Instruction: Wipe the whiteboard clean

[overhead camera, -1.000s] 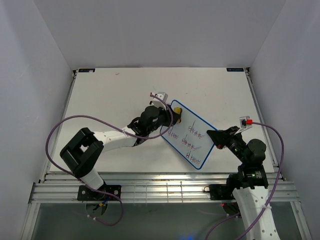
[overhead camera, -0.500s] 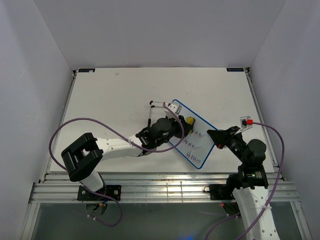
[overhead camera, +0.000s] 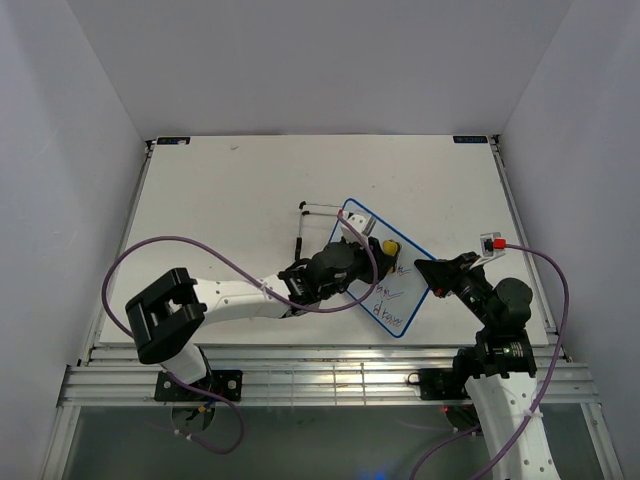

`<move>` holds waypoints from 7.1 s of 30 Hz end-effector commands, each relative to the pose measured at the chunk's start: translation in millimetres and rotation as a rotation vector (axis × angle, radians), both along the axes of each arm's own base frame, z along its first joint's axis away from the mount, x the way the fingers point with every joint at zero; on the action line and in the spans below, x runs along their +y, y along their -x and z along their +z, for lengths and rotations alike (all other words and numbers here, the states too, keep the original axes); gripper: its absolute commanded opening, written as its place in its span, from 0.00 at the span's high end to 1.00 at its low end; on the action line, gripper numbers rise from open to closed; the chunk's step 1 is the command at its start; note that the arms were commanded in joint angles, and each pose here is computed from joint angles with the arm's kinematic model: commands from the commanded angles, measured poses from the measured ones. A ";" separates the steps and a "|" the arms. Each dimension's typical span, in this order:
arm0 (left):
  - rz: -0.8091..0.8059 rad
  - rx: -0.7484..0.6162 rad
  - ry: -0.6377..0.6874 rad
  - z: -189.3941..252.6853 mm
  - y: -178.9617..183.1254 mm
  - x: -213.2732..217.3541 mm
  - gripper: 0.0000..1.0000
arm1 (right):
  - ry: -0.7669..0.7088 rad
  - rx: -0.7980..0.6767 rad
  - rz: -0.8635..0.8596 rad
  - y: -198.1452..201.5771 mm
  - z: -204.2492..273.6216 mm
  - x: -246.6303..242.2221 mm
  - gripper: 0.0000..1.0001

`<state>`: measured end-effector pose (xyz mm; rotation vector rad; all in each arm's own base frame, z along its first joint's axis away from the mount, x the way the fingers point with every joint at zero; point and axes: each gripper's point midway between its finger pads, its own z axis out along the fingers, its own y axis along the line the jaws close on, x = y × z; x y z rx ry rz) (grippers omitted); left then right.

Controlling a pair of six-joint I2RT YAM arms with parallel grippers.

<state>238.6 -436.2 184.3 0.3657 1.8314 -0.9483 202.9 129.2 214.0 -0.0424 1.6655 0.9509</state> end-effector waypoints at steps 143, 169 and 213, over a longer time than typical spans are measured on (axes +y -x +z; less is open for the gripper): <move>0.245 0.227 -0.112 -99.5 -23.3 89.7 1.00 | -0.107 -0.178 0.266 52.2 86.6 31.7 0.92; 0.159 0.112 0.089 -80.3 -44.1 126.6 1.00 | -0.149 -0.156 0.312 57.6 94.0 36.9 0.92; 0.224 -0.018 0.014 -77.3 -10.3 150.0 1.00 | -0.201 -0.032 0.280 55.6 95.5 35.4 0.92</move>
